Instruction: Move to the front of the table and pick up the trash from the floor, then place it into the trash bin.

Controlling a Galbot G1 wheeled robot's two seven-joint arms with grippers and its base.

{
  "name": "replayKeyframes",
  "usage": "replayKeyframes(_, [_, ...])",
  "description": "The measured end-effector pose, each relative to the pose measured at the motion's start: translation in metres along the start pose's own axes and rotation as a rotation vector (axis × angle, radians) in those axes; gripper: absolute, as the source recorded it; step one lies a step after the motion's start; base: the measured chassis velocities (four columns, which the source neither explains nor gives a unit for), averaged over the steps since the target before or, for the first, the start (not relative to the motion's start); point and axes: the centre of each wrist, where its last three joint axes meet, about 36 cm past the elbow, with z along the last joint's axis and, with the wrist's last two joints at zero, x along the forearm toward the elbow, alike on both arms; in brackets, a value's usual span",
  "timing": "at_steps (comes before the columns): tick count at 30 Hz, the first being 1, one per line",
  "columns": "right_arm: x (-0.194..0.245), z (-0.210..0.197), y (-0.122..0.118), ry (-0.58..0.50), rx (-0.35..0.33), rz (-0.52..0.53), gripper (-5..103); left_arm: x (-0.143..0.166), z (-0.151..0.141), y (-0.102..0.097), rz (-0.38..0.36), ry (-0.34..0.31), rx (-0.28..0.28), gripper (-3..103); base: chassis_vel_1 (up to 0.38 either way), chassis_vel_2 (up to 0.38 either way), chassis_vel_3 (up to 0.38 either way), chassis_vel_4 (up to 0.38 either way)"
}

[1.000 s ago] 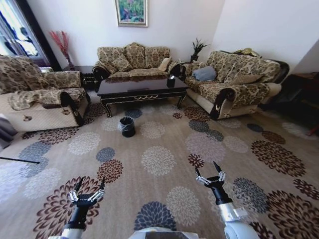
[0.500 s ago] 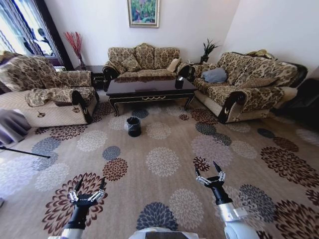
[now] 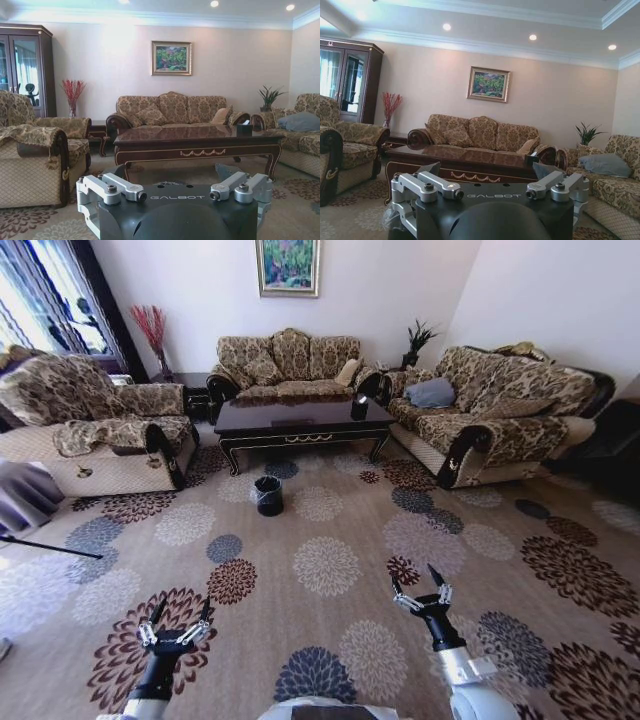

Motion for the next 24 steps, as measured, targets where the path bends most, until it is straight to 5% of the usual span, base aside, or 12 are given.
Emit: replayKeyframes(24, [0.0, 0.0, 0.0, 0.0, 0.0, 0.0, 100, 0.0, 0.0, 0.0, 0.0, 0.0, 0.0, 100, 0.0, 0.0, 0.0, 0.0])
